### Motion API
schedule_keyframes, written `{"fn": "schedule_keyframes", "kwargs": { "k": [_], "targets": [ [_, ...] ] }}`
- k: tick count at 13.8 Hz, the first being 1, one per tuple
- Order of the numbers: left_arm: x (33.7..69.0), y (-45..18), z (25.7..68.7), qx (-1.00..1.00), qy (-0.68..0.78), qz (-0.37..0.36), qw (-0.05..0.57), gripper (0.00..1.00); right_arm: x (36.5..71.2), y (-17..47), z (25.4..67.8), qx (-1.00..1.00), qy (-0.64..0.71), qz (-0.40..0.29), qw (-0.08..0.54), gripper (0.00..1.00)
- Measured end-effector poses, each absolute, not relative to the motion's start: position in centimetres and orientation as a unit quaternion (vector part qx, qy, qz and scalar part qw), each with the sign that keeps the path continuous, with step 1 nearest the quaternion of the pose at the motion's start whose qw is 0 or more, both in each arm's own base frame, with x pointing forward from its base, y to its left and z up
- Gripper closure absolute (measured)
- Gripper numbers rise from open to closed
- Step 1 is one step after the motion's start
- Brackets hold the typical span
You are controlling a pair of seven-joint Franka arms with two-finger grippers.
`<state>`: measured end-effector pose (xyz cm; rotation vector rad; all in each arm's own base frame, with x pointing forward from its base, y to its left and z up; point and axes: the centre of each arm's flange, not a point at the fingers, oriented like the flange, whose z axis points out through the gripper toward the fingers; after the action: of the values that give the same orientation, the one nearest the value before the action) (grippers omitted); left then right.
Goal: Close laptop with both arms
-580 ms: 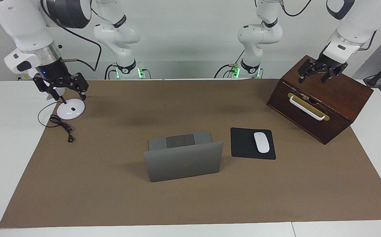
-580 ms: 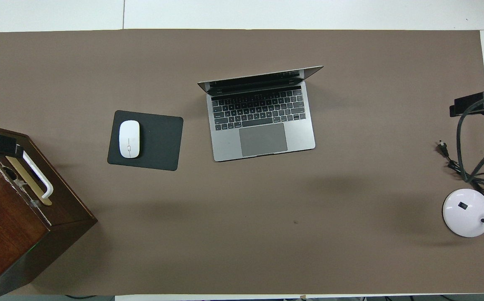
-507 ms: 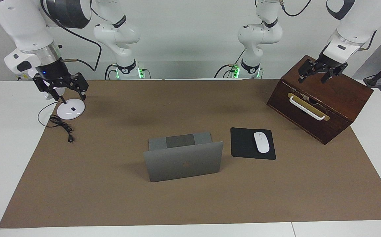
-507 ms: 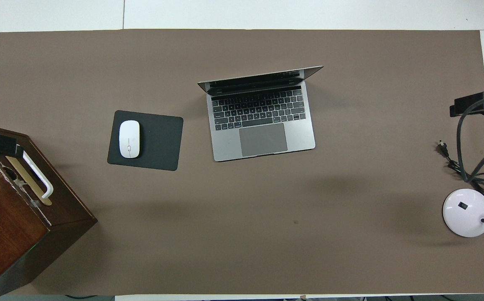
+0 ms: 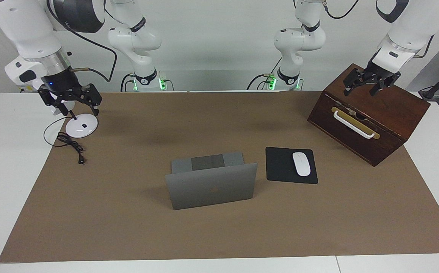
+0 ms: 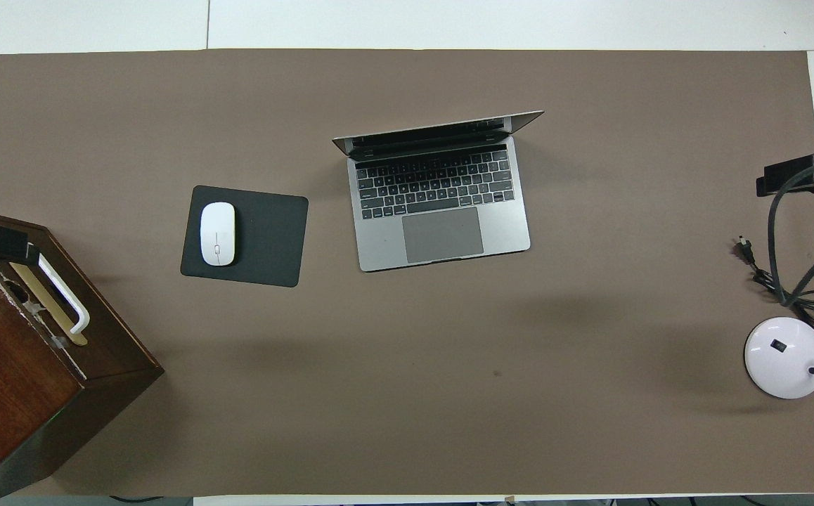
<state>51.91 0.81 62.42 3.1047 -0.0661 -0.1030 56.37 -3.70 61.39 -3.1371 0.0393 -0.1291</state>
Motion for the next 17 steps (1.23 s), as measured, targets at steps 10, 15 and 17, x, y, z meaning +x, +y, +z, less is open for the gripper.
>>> {"fn": "schedule_keyframes", "kwargs": {
  "k": [10, 15, 17],
  "targets": [
    [51.9, 0.8, 62.4, 0.999, -0.021, -0.034, 0.017, 0.0, 60.9, -3.0, 61.6, -0.995, 0.035, -0.089, 0.002, 0.0],
    [52.2, 1.0, 62.4, 0.999, -0.018, -0.024, 0.017, 0.0, 65.4, 0.8, 60.0, -0.992, 0.043, -0.117, 0.016, 0.0],
    [52.3, 0.7, 62.5, 0.999, -0.021, -0.018, 0.016, 0.0, 66.9, 2.2, 59.1, -0.988, 0.05, -0.146, 0.024, 0.0]
  ]
}}
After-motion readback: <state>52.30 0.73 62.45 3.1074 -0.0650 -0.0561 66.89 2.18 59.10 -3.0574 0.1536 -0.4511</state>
